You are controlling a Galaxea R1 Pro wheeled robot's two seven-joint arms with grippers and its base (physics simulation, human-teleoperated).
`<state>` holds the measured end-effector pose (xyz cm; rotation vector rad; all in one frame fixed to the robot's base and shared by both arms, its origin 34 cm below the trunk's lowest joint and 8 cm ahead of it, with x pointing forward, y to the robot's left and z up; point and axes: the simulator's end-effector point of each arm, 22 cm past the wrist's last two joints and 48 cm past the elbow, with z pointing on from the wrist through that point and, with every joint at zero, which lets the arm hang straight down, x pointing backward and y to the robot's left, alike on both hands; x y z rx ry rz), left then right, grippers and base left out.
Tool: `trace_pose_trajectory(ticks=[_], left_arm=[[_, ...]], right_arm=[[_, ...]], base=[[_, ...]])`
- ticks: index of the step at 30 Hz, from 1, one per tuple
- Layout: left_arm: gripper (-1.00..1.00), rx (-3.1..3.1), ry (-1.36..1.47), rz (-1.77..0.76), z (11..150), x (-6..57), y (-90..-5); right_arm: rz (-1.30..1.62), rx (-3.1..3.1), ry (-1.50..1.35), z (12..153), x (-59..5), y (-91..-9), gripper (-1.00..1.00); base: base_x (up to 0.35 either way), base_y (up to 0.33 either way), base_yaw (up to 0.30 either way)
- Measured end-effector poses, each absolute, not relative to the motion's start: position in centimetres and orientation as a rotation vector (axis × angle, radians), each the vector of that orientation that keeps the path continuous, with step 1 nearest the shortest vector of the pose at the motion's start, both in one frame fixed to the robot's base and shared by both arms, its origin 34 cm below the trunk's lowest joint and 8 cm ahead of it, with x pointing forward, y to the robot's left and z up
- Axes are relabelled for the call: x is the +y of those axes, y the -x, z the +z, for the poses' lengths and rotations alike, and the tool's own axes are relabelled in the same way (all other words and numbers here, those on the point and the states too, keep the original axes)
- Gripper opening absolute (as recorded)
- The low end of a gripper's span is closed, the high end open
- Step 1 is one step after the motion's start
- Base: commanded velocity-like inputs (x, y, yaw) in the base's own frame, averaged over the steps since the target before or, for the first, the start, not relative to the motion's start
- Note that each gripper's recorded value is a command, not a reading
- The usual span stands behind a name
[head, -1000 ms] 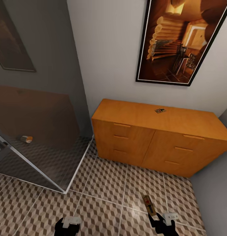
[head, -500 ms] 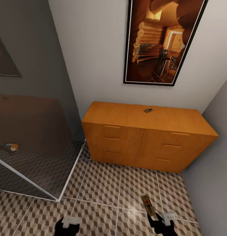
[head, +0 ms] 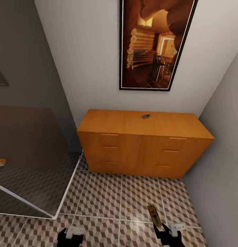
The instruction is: Take the four mousetraps from the cabinet in the bathroom and place them on the bathroom floor. Make sure all four end up on the same floor surface, and ensure that at least two of them are either under or directly next to the same bathroom sink.
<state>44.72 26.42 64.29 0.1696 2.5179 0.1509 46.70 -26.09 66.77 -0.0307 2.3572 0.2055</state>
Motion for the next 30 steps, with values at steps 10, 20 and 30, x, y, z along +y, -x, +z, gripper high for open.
trace_pose_trajectory(ticks=[10,20,30], left_arm=[[1.0,2.504,-0.168,0.152,64.8,26.4,-45.2],[1.0,2.489,-0.166,0.152,65.3,26.4,-45.7],[1.0,2.474,-0.165,0.153,65.8,26.4,-46.2]], right_arm=[[0.206,2.343,0.032,67.3,-26.0,-47.2,-1.0],[0.205,2.328,0.033,67.8,-26.0,-47.7,-1.0],[0.204,2.313,0.035,68.4,-26.0,-48.1,-1.0]], base=[[0.0,0.0,-0.145],[0.0,0.0,-0.134],[0.0,0.0,-0.129]])
